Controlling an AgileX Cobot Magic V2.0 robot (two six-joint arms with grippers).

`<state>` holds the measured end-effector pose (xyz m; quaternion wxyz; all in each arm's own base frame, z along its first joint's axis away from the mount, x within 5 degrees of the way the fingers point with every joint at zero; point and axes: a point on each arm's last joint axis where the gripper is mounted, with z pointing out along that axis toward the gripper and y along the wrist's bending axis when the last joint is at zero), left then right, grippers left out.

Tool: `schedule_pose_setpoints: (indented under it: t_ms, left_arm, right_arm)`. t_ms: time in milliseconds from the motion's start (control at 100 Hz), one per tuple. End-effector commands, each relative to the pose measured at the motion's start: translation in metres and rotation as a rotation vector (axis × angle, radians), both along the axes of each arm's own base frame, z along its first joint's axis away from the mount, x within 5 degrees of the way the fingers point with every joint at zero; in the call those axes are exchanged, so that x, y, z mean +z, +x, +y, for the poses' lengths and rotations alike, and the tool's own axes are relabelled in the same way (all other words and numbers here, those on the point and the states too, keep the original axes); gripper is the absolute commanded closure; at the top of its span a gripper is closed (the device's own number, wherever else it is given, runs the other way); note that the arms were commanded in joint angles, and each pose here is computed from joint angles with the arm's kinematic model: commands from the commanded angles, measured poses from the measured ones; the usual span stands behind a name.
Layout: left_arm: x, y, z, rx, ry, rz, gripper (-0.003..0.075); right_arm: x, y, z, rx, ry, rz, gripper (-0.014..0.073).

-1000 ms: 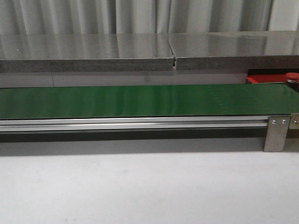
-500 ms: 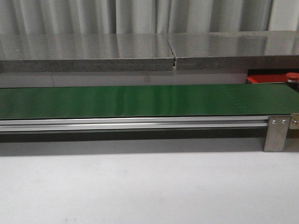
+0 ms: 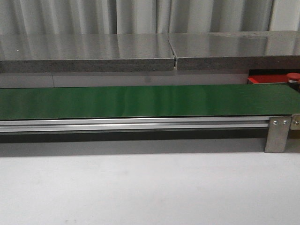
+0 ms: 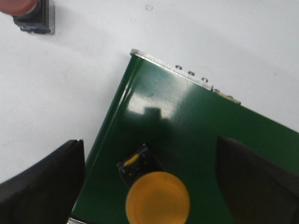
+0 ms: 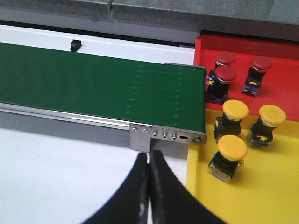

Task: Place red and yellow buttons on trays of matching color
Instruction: 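Lower the yellow button onto the green belt with the left gripper, then lower the left gripper onto a red push-button and grasp it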

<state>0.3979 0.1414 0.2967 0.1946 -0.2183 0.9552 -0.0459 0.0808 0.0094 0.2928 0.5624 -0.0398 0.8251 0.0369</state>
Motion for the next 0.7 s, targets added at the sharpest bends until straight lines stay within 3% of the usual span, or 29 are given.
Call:
schedule_pose_setpoints:
  t_ms: [0, 220, 530, 690]
  left_arm:
    - [0.039, -0.003, 0.0, 0.064, 0.035, -0.143, 0.0155]
    - [0.033, -0.008, 0.02, 0.144, 0.175, -0.077, 0.0155]
    - [-0.013, 0.009, 0.058, 0.215, 0.105, -0.028, 0.0155]
    - [-0.026, 0.018, 0.077, 0.25, 0.072, -0.072, 0.0155]
  right_arm:
    - [0.014, 0.002, -0.001, -0.005, -0.005, -0.092, 0.0717]
    - [0.014, 0.002, -0.001, -0.005, -0.005, -0.092, 0.0717]
    - [0.014, 0.002, -0.001, -0.005, -0.005, -0.092, 0.0717]
    - [0.014, 0.002, -0.001, -0.005, -0.005, -0.092, 0.0717]
